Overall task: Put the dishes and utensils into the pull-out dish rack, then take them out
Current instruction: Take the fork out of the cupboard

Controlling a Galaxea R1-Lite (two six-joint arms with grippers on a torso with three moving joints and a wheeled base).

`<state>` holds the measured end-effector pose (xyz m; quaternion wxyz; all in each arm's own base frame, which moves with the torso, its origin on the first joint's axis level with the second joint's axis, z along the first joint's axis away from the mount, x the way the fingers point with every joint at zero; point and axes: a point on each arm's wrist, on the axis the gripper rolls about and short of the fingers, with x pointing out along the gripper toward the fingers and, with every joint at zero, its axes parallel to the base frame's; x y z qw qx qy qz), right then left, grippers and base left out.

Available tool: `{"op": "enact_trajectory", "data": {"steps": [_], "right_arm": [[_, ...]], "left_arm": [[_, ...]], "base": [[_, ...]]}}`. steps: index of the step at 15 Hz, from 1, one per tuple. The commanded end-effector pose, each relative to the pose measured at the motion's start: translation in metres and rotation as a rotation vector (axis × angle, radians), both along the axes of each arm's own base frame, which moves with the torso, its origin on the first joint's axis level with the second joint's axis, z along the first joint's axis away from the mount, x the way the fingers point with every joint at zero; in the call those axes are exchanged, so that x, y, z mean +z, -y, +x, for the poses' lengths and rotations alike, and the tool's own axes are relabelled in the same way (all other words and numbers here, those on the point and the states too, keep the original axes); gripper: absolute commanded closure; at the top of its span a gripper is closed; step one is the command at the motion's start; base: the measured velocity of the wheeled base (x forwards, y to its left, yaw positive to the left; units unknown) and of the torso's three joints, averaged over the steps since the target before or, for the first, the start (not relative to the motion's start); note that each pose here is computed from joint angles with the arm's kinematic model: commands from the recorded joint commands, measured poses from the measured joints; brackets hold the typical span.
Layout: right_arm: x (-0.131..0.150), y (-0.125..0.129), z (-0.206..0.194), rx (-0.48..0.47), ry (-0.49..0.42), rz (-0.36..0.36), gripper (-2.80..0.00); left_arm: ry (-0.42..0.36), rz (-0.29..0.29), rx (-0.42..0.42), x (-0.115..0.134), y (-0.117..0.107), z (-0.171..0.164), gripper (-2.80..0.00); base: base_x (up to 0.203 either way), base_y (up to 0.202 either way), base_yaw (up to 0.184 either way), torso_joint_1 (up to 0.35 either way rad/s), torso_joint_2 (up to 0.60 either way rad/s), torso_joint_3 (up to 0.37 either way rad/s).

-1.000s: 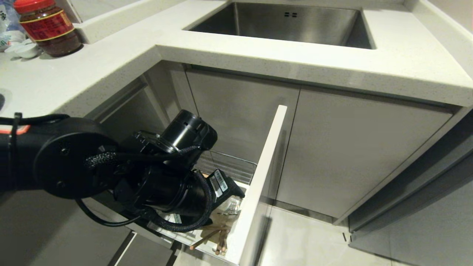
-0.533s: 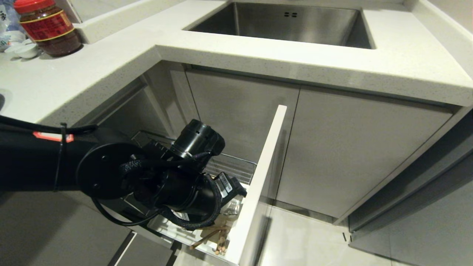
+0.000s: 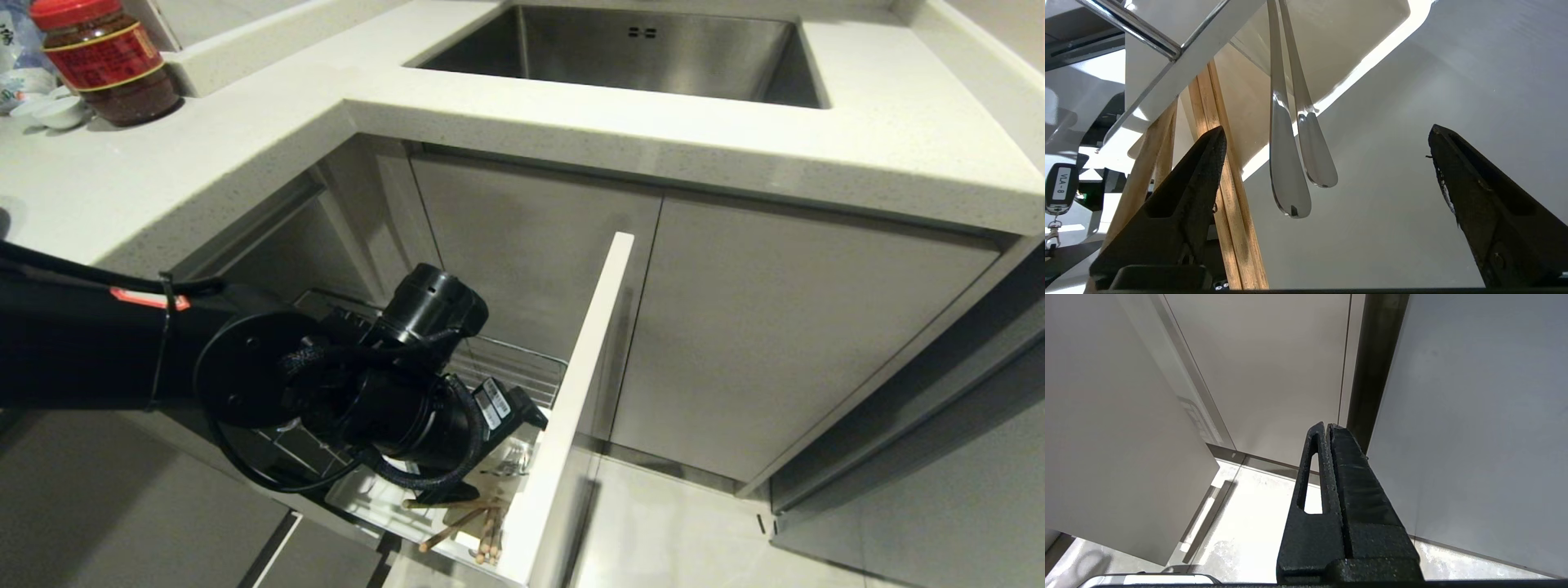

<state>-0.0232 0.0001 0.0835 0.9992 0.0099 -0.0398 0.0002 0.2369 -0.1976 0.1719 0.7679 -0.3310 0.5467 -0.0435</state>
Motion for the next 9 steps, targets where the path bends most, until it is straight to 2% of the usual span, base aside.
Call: {"op": "enact_trajectory", "data": {"steps": [1, 9], "right_arm": [[-0.0072, 0.0000, 0.0020, 0.000, -0.024, 0.000, 0.00], [-0.0072, 0.0000, 0.0020, 0.000, -0.024, 0.000, 0.00]], "left_arm": [[-0.008, -0.002, 0.006, -0.0013, -0.0001, 0.0014, -2.80], [-0.061, -0.032, -0.029, -0.0077, 0.0018, 0.0037, -2.80]], "base": [[0.000, 0.000, 0.000, 0.000, 0.00, 0.000], [0.000, 0.000, 0.000, 0.000, 0.00, 0.000]]}}
